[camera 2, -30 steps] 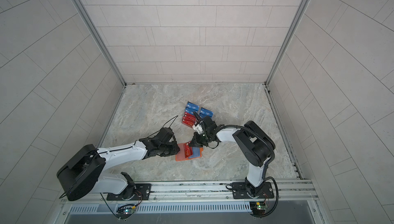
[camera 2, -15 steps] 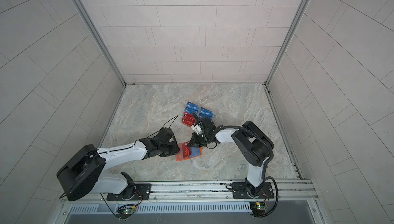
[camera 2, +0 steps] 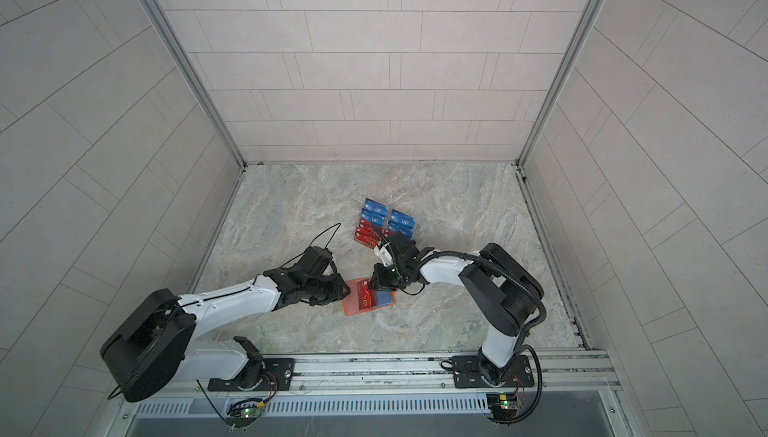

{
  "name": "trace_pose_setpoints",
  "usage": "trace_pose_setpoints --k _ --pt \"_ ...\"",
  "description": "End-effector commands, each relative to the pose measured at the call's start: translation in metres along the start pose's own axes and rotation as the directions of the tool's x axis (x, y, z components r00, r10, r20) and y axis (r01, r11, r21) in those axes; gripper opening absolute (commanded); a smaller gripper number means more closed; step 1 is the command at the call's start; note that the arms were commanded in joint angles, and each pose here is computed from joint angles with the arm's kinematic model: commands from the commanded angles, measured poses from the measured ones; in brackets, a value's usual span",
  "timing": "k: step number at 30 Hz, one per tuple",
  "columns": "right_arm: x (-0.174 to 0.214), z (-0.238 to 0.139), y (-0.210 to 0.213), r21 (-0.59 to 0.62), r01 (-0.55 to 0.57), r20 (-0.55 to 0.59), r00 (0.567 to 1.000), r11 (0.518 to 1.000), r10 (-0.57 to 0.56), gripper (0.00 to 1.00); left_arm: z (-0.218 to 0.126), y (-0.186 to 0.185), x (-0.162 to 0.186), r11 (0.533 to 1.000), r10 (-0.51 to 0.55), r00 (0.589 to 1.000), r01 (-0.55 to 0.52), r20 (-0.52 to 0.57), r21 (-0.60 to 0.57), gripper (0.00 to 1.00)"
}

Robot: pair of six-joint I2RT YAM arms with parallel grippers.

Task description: Put the credit cards into the card holder

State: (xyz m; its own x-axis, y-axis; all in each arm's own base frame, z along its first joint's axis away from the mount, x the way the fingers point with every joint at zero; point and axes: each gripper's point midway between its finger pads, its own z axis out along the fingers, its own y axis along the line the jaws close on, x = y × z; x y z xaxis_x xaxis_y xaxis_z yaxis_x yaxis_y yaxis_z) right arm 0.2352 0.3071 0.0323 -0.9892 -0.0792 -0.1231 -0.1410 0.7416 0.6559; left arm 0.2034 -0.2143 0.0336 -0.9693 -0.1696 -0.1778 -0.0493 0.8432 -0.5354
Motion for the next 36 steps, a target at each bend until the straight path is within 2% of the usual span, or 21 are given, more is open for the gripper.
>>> trace_pose_setpoints --k 1,8,11,19,33,36 --pt "0.013 -0.005 -0.014 0.088 0.008 -0.023 1.000 0.996 -0.006 0.23 -0.010 0.001 -0.001 1.000 0.003 1.000 -0.003 0.001 -0.011 0.35" --pt "0.014 -0.004 -0.010 0.081 0.011 -0.022 1.000 0.997 -0.009 0.27 -0.012 0.015 0.002 0.997 0.003 1.000 -0.003 0.001 -0.072 0.36" --pt "0.014 -0.005 -0.007 0.076 0.008 -0.021 1.000 0.997 -0.006 0.30 -0.012 0.010 0.000 0.999 0.002 1.000 -0.001 0.008 -0.054 0.25" --pt "0.018 -0.002 0.002 0.075 0.015 -0.026 1.000 0.997 -0.013 0.32 -0.007 0.004 -0.003 0.999 0.016 1.000 -0.016 0.002 -0.036 0.08" --pt "0.012 0.007 0.023 -0.008 -0.025 -0.021 0.999 1.000 0.025 0.32 0.001 0.002 -0.002 0.999 0.032 0.999 -0.033 -0.031 -0.032 0.08" --pt "0.011 0.007 0.026 -0.018 -0.029 -0.016 0.999 0.999 0.029 0.33 0.000 0.010 0.003 0.997 0.035 0.998 -0.039 -0.051 -0.063 0.09"
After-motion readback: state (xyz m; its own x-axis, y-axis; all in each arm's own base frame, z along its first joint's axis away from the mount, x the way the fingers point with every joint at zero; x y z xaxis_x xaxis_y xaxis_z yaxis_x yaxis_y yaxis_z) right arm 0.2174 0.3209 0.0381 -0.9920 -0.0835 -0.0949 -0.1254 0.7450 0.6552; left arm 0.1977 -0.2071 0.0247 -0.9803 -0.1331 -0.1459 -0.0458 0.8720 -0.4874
